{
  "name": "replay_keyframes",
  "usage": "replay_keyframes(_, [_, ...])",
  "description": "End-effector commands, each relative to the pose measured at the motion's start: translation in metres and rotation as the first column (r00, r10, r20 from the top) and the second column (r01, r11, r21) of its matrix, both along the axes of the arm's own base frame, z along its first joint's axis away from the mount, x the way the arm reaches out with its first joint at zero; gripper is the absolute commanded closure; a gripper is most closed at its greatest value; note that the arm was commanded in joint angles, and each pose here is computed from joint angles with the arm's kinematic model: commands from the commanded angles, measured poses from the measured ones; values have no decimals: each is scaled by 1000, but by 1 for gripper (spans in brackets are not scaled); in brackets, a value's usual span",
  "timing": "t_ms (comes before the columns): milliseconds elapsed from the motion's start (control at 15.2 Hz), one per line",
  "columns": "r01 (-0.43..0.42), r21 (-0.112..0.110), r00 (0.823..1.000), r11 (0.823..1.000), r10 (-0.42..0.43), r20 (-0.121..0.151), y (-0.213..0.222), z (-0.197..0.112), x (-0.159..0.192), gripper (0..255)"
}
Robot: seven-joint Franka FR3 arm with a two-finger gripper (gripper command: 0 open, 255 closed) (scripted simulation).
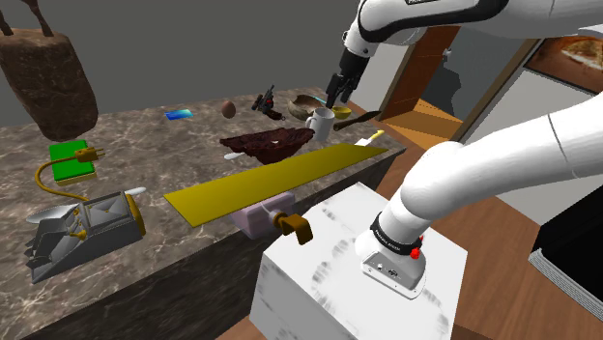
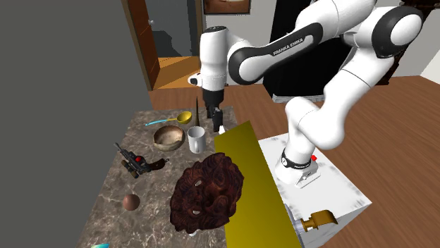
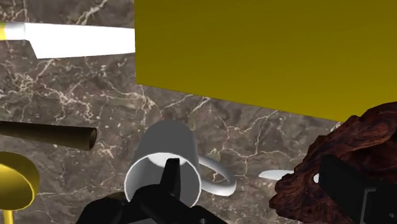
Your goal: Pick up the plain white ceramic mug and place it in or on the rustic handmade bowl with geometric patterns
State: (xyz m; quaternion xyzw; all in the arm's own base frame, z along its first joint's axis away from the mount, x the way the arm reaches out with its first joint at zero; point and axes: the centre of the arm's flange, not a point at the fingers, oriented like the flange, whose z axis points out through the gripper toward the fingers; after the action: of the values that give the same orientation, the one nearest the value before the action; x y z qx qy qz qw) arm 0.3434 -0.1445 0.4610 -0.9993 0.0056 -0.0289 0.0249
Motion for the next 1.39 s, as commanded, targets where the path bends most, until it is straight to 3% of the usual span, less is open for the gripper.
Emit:
replay_keyframes(0, [-9,-6,1000,1000,9,24,-19,-15,6,0])
replay_keyframes(528, [-41,-25,993,999,43,107,-95,-72,40,0])
replay_keyframes(1056, [-42,-26,993,999,45,111,-97,-114,49,0])
replay_keyframes(1320, [-42,-26,993,999,45,111,-97,-114,49,0])
